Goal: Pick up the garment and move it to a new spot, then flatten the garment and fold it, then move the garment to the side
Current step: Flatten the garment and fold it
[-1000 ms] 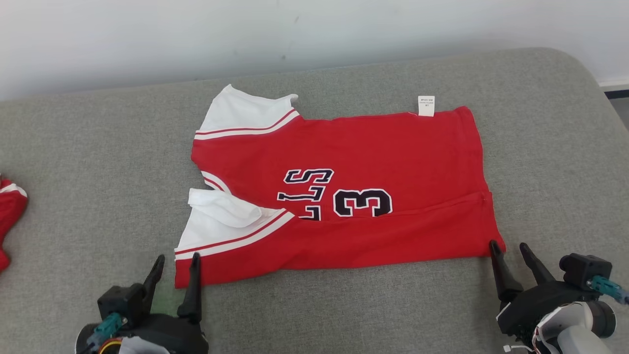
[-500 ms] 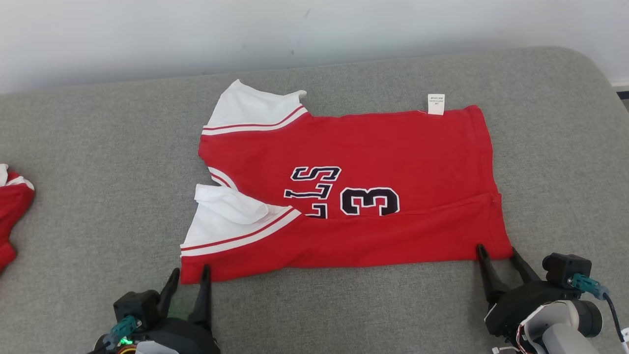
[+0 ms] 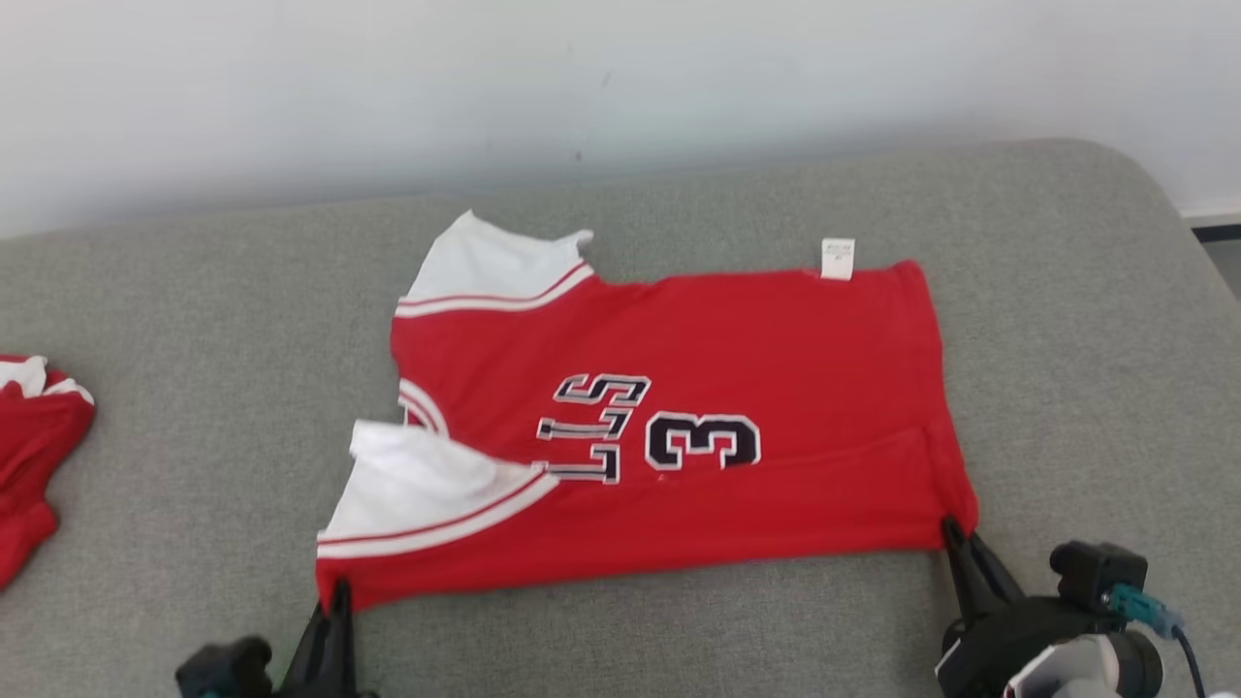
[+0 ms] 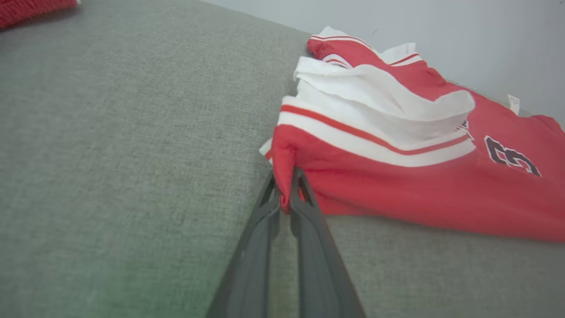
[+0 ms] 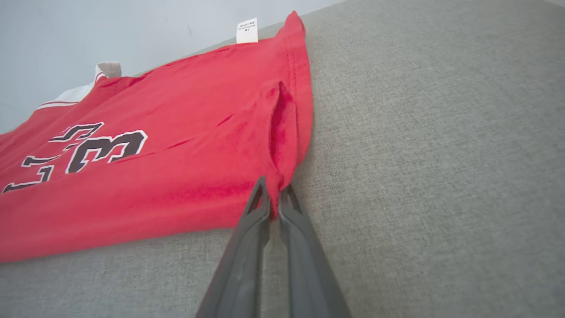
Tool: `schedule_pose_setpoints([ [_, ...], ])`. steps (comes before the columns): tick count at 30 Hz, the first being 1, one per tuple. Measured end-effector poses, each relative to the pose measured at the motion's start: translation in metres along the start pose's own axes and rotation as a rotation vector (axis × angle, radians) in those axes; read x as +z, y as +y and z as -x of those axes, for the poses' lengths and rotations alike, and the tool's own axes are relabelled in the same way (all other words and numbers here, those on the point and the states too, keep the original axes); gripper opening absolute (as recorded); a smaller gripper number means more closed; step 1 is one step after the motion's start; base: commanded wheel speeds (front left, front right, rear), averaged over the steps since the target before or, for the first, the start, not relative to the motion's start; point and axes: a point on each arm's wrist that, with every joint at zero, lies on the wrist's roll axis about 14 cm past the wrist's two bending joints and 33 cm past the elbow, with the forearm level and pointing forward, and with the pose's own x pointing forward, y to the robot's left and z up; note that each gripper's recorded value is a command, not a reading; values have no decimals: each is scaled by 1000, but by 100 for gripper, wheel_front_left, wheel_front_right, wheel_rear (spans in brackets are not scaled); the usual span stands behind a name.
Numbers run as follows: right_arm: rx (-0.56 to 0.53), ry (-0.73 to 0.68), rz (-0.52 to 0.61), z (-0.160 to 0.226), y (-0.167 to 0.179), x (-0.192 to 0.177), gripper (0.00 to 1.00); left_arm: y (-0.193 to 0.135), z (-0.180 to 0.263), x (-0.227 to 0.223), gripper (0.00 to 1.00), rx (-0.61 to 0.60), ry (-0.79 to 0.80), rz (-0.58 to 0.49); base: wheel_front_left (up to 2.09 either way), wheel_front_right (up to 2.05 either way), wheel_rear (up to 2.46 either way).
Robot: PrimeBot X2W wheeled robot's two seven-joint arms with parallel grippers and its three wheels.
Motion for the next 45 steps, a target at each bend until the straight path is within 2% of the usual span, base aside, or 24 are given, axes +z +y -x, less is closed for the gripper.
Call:
schedule_pose_setpoints([
  [7,1,-1,-28,27,-1,-9,0,11,35,-6,0,54,-21,26,0,0,0],
  [18,-12,37,-42,57,-6,-21,1,8,71,-19,0,90,-6,30,0,0,0],
  [19,-10,36,-34,59,-5,-21,34,7,72,-20,9,90,-5,30,0,0,0],
  [20,-12,30,-40,59,-4,-19,100,7,72,-18,67,90,-10,30,0,0,0],
  [21,-12,17,-45,59,-3,-16,100,7,73,-17,100,90,-14,28,0,0,0],
  [28,2,-93,-17,60,3,12,100,4,72,0,100,75,-72,-20,0,0,0],
  [32,26,-181,12,60,13,31,100,-1,69,29,100,50,-155,-162,0,0,0],
  [37,64,-275,2,59,33,50,100,-5,69,55,100,61,-241,-203,0,0,0],
  [41,91,-285,14,58,47,48,100,-9,69,70,100,50,-285,-289,0,0,0],
  [45,113,-332,19,57,61,61,100,-9,68,82,100,51,-320,-332,0,0,0],
])
